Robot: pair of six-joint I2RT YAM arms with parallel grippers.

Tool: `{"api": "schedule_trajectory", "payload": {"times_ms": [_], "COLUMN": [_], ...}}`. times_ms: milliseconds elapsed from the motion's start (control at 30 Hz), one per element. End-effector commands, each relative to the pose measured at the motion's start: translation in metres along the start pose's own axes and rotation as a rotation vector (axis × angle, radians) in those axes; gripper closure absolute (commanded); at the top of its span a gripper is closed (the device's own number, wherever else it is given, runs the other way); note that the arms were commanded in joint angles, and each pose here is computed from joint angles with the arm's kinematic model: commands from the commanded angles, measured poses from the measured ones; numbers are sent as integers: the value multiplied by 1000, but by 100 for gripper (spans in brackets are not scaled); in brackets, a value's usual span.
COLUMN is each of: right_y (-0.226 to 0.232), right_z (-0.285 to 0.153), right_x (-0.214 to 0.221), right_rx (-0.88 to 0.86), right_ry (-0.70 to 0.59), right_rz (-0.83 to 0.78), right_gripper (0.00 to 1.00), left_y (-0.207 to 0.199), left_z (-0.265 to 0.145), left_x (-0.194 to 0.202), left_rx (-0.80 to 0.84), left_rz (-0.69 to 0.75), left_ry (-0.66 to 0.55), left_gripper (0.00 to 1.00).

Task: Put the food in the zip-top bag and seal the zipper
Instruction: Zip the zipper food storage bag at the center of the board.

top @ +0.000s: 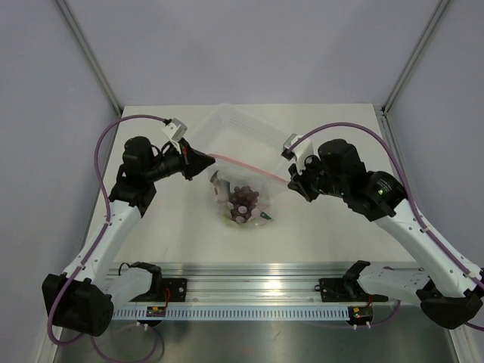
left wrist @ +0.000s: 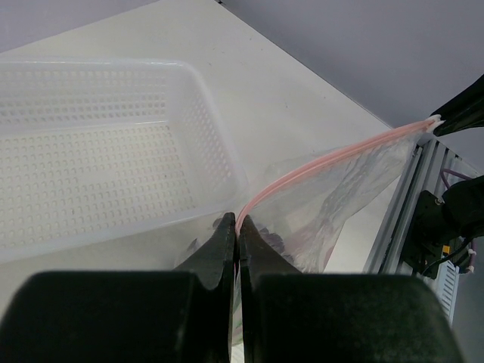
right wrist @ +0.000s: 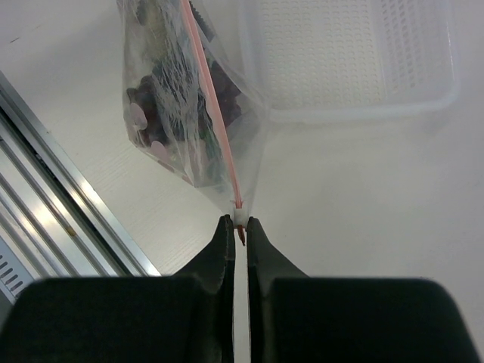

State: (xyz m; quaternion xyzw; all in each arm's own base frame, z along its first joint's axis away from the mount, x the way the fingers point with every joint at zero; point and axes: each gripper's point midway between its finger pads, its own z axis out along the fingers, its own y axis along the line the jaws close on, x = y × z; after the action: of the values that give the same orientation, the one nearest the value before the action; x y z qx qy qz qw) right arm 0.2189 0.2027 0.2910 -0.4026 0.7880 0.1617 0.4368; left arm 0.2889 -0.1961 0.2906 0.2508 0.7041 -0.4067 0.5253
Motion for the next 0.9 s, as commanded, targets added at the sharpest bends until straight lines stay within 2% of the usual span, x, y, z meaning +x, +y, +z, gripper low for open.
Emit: {"api": "schedule_trajectory", "payload": {"times_ms": [0,267,367,400,433,500,533,700,833,867], "right_y": [-10,-9,-6,-5,-3,-3,-4,-6,4,5], "right_z": [-10,-16,-12,-13,-9,-7,-3,0,8,11], "right_x": [13,13,9,5,4,-1,-2,-21,-40,-42], "right_rx": [56,58,33,26,9,3,3,-2,-83,-93], "right_ry": [35,34,53,46,58,54,65,39,29,34], "right_rz": [7,24,33,35,36,38,40,34,40,40], "right_gripper": [100,100,87,61,44,21,17,12,9,6], "left_y": [8,7,2,1,1,1,0,3,3,4], "left_z": [-3,0,-2,-3,-4,-6,-8,-8,-6,-6], "left_x": [-32,-32,-34,-35,-36,-37,-36,-33,-31,-31], "left_rx": [-45,-29,-15,-16,-20,-30,-36,-48,-44,-45], "left_rz": [83,62,62,65,68,73,73,62,53,48], "left_ry": [-80,-80,-85,-89,-91,-91,-84,-72,-81,-83], "left_gripper": [100,100,100,100,100,100,100,100,100,100]}}
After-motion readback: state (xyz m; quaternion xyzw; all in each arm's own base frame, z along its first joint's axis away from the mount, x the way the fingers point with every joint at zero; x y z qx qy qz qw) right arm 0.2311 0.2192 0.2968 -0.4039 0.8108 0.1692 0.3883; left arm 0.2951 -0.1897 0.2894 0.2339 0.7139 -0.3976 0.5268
